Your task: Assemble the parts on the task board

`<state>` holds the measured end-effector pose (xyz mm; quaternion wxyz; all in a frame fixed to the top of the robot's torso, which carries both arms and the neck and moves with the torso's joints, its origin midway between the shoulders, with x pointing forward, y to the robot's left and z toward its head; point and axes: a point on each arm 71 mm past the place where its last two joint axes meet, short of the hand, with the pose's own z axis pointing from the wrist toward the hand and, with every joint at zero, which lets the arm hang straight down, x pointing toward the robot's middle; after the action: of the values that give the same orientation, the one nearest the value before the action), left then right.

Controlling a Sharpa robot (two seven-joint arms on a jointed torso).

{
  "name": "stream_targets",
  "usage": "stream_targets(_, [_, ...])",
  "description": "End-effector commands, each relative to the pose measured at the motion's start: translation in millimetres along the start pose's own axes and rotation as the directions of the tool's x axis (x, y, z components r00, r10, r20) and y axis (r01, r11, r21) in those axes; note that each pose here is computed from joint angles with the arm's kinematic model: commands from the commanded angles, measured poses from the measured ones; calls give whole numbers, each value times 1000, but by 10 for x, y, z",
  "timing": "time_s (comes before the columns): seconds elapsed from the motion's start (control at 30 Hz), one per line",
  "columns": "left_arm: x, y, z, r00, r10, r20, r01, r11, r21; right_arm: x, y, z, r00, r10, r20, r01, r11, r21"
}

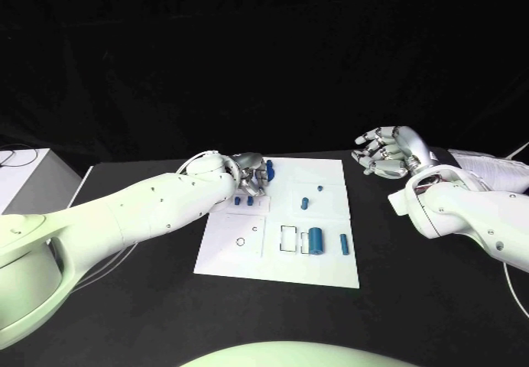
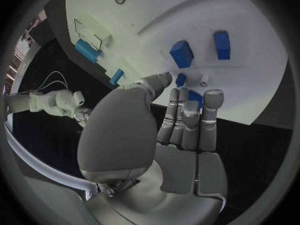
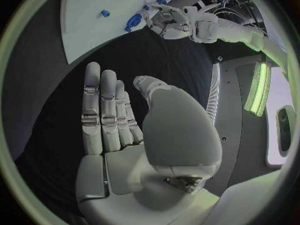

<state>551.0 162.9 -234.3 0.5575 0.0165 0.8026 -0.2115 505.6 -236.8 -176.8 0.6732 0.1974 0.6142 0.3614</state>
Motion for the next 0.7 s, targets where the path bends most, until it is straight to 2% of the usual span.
stream_targets(0.03, [10, -17, 14, 1000, 7, -17, -7, 1000, -7, 7, 21, -2, 1000, -10, -5, 10, 1000, -21])
stream_targets(0.33, [6, 10, 36, 1000, 0, 0, 0, 1000, -19, 7, 21, -3, 1000, -11, -5, 11, 1000, -21])
stream_targets(0.7, [35, 23, 41, 999, -6, -35, 5, 1000, -23, 8, 22, -2, 1000, -11, -5, 11, 1000, -22])
